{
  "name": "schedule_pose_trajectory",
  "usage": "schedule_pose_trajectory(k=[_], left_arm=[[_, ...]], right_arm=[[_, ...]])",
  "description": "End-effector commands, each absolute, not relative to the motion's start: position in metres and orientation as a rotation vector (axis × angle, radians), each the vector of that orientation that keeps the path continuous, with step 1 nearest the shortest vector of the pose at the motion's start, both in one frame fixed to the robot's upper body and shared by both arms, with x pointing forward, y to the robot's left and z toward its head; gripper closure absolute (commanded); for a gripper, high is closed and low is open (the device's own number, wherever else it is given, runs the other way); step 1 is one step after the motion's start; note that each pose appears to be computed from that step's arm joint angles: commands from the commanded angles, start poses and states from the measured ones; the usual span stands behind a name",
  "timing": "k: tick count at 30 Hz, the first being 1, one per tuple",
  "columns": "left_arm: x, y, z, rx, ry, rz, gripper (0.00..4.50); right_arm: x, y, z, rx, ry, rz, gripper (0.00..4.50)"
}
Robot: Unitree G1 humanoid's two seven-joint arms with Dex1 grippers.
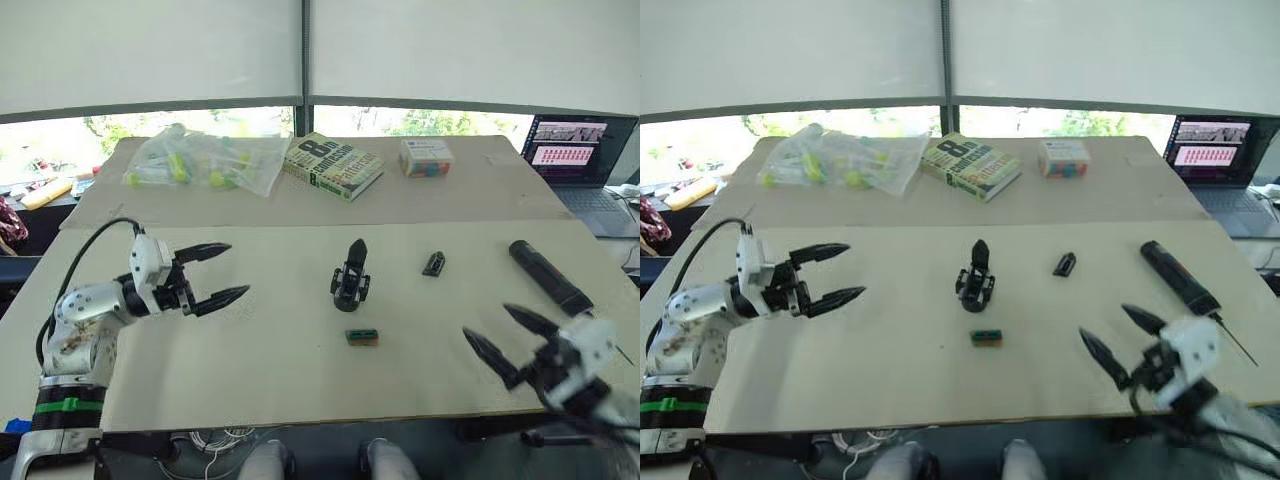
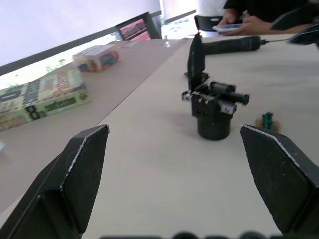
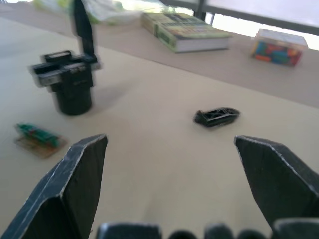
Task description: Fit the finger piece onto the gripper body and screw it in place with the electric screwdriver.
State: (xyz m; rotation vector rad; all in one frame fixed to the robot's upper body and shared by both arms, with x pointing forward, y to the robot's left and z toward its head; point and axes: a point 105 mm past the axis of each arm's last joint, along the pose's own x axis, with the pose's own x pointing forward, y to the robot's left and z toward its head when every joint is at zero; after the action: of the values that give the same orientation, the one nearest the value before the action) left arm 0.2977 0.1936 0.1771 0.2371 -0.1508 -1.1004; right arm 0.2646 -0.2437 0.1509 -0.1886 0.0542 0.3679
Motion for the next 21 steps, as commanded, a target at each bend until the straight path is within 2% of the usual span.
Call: schedule_pose_trajectory(k=[1,4,8,10,12,15,21], left_arm=[[0.288,0.174,0.182,0.189,-0.147,-1.164,0.06],[0.288,0.165,0.183,0.161,-0.163,-1.159,0.06],[0.289,0.156,0.174,0.15,-0.134,-1.16,0.06],[0.289,0.153,0.171,0.146,-0.127,-1.165,0.06],[0.289,0.15,0.171,0.143,-0.129,-1.168,0.06],[0.287,0.147,0.177,0.109,-0.15,-1.161,0.06],[0.276,0.142,0.175,0.157,-0.144,-1.195,0.06]], right_arm=[[0.308,-0.235,0.165,-0.119,0.222,0.32,0.0],[0.341,-0.233,0.163,-0.158,0.474,0.28,0.0],[0.386,-0.22,0.177,-0.008,0.595,0.233,0.0],[0.4,-0.222,0.176,-0.025,0.649,0.18,0.0],[0.416,-0.231,0.178,-0.127,0.638,0.106,0.0],[0.428,-0.228,0.175,-0.084,0.679,0.07,0.0],[0.432,-0.226,0.163,-0.091,0.762,0.05,0.0]])
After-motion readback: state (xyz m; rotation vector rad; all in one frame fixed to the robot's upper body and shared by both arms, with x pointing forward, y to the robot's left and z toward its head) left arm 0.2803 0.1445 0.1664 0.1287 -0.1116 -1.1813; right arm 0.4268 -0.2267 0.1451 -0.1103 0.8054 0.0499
